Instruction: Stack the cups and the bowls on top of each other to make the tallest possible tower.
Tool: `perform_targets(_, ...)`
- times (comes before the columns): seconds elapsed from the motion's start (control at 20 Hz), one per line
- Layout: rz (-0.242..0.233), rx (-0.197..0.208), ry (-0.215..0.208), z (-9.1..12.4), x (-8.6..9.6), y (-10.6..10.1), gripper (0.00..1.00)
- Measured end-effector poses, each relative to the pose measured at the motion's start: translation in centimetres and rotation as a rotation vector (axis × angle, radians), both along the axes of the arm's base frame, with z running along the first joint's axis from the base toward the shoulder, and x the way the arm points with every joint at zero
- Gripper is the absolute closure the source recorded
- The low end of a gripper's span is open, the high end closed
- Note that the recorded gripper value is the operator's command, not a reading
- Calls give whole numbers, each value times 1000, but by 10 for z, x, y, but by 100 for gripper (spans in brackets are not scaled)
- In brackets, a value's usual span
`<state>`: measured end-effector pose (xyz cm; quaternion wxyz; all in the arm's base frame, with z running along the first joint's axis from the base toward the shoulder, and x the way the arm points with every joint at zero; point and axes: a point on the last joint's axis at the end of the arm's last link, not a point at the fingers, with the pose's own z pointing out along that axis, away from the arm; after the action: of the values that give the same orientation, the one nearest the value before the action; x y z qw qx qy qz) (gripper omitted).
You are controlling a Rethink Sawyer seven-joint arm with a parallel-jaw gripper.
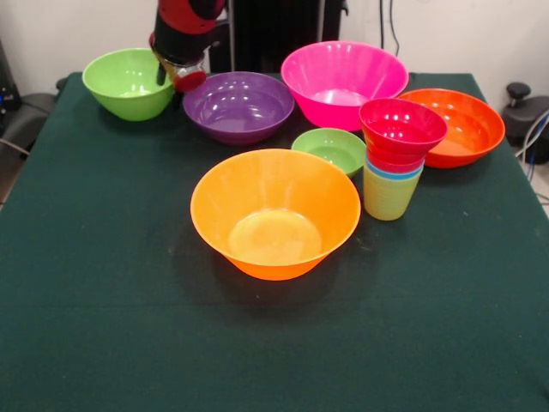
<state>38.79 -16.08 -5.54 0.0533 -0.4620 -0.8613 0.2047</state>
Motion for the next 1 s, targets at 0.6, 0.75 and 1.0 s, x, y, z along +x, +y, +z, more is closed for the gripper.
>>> perform_targets(0.6, 62, -4, -56, -2, -4, -14, 100)
perform_targets(0.75, 65, -5, -53, 0, -8, -22, 100)
perform_targets(1.0, 69, -7, -57, 3, -10, -30, 100)
